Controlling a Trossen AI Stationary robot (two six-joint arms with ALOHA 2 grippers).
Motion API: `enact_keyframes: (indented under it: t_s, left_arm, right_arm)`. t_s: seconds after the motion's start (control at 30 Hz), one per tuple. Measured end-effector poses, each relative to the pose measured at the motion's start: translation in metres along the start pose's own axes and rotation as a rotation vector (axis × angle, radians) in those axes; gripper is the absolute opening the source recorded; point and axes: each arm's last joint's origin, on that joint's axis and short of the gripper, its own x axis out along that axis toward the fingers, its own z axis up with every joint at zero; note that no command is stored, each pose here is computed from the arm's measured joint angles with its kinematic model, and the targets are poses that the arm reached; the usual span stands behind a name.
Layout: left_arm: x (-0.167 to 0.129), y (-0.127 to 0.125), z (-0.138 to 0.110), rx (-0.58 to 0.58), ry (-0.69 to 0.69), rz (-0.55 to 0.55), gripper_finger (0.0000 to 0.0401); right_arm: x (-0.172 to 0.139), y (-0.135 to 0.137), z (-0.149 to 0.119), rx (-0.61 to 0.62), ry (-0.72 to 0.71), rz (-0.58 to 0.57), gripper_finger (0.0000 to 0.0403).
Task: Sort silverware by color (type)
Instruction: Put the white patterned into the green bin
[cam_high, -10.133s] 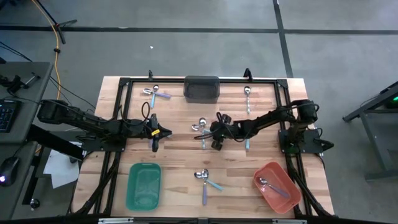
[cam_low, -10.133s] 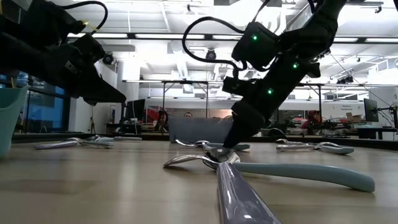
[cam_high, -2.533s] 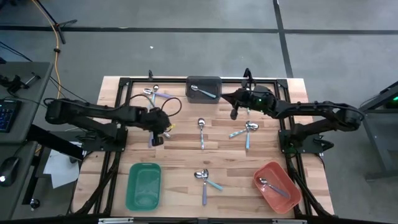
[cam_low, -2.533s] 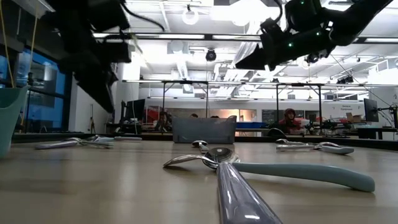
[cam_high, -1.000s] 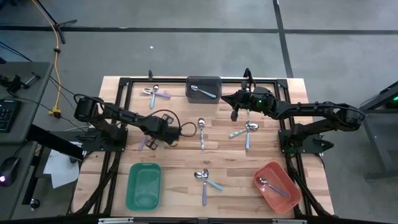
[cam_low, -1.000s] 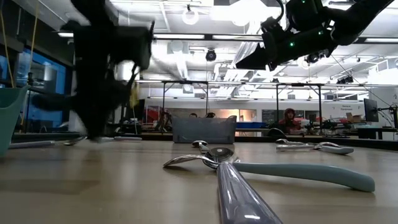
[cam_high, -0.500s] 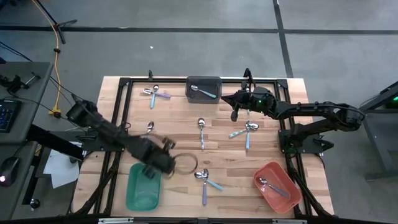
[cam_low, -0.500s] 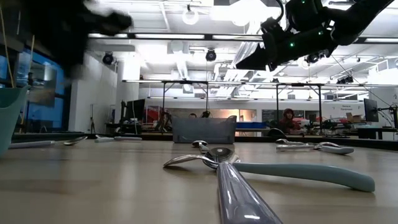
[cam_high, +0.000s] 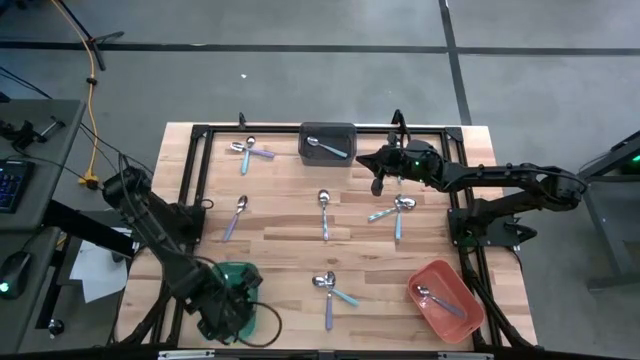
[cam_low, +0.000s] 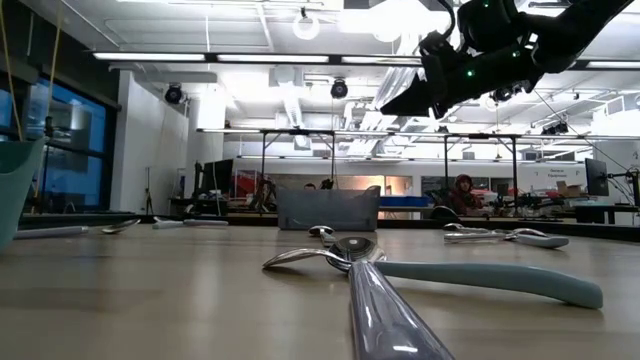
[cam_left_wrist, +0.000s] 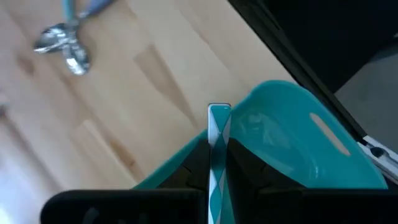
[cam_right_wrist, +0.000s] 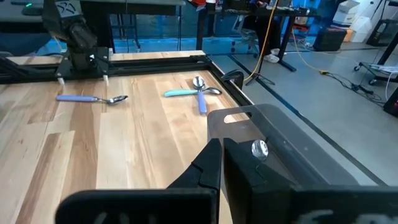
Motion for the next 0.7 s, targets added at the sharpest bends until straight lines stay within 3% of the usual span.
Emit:
enact_keyframes:
  t_s: [0.3,0.7]
  left_arm:
    - [0.039,-0.009,-0.012,0.015,0.066,0.003,0.0018]
    - [0.054,-0.012,-0.015,-0.037,0.107,-0.016,0.0041]
  right_arm:
    - [0.004,0.012,-0.004,-0.011,0.020,0.046,0.0000]
    - [0.005,0.016,-0.004,-0.013,0.022,0.063,0.0000]
